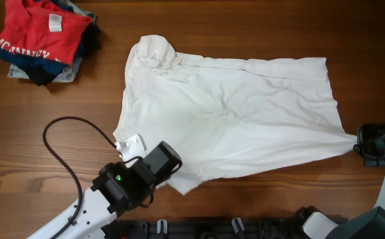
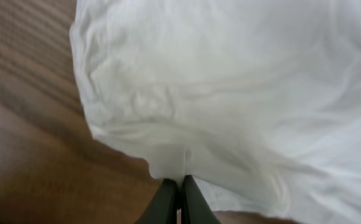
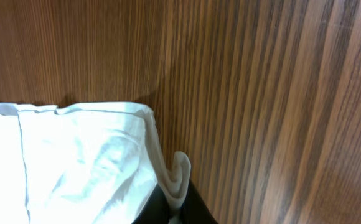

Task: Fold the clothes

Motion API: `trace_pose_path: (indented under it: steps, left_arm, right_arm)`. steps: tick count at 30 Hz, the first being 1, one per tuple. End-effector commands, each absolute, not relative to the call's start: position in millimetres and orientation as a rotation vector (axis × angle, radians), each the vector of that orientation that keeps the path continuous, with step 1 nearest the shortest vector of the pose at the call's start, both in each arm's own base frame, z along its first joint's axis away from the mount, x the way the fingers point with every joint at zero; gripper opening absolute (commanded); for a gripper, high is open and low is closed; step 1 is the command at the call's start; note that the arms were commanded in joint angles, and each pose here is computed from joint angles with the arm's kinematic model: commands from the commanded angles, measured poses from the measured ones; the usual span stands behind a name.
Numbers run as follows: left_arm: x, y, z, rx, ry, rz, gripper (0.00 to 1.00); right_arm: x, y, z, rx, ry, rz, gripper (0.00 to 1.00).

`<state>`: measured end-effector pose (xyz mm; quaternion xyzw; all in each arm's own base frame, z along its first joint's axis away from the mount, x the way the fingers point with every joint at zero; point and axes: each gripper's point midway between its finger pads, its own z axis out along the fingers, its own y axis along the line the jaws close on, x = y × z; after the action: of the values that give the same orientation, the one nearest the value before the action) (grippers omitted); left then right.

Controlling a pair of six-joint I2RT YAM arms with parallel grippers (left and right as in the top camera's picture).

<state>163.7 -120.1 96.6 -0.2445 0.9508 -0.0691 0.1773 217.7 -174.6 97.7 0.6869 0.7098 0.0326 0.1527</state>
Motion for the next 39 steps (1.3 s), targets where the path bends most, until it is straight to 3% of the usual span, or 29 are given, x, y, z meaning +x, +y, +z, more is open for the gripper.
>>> trace_pose_path:
  steps: [1, 8, 19, 21, 26, 27, 28, 29, 30, 31, 33, 36, 39]
  left_arm:
    - [207.2, -97.2, 119.8, -0.788, 2.444, -0.147, 0.04]
    - [258.1, -72.9, 142.4, -0.881, 2.248, -0.192, 0.04]
    - [321.5, -76.5, 119.8, -0.908, 2.167, -0.179, 0.04]
    - [324.1, -81.3, 109.2, -0.9, 2.198, -0.178, 0.11]
    - [307.9, -84.8, 90.0, -0.887, 2.32, -0.153, 0.16]
    - [304.3, -83.0, 87.5, -0.887, 2.336, -0.135, 0.17]
    - [297.9, -79.8, 83.4, -0.887, 2.364, -0.104, 0.22]
    - [293.9, -77.9, 80.9, -0.887, 2.381, -0.085, 0.27]
    - [288.4, -80.1, 77.1, -0.885, 2.417, -0.09, 0.3]
    - [284.1, -84.8, 73.8, -0.882, 2.453, -0.115, 0.34]
    - [274.4, -106.2, 67.8, -0.793, 2.576, -0.232, 0.48]
    - [253.3, -126.4, 60.6, -0.773, 2.716, -0.361, 0.53]
    - [226.4, -136.5, 52.6, -1.041, 2.793, -0.437, 0.5]
  right_arm:
    - [222.8, -182.8, 108.6, 1.995, 1.947, 0.096, 0.04]
    - [229.9, -183.0, 90.4, 2.026, 1.962, 0.088, 0.04]
    - [321.9, -146.4, 98.1, 1.741, 1.964, 0.207, 0.04]
    - [334.3, -141.7, 88.2, 1.708, 1.989, 0.204, 0.04]
    - [343.8, -146.9, 51.7, 1.73, 2.033, 0.152, 0.07]
    - [343.0, -151.7, 48.8, 1.716, 2.039, 0.11, 0.11]
    - [344.2, -157.3, 50.3, 1.663, 2.055, 0.064, 0.24]
    - [347.2, -159.4, 52.6, 1.6, 2.081, 0.047, 0.45]
    - [349.5, -160.7, 54.2, 1.536, 2.113, 0.028, 0.89]
    - [349.9, -160.7, 55.1, 1.509, 2.131, 0.021, 0.99]
    - [348.1, -157.1, 57.8, 1.495, 2.158, 0.032, 1.0]
    - [348.6, -137.2, 65.8, 1.48, 2.202, 0.17, 1.0]
    - [352.3, -101.4, 73.5, 1.442, 2.265, 0.434, 1.0]
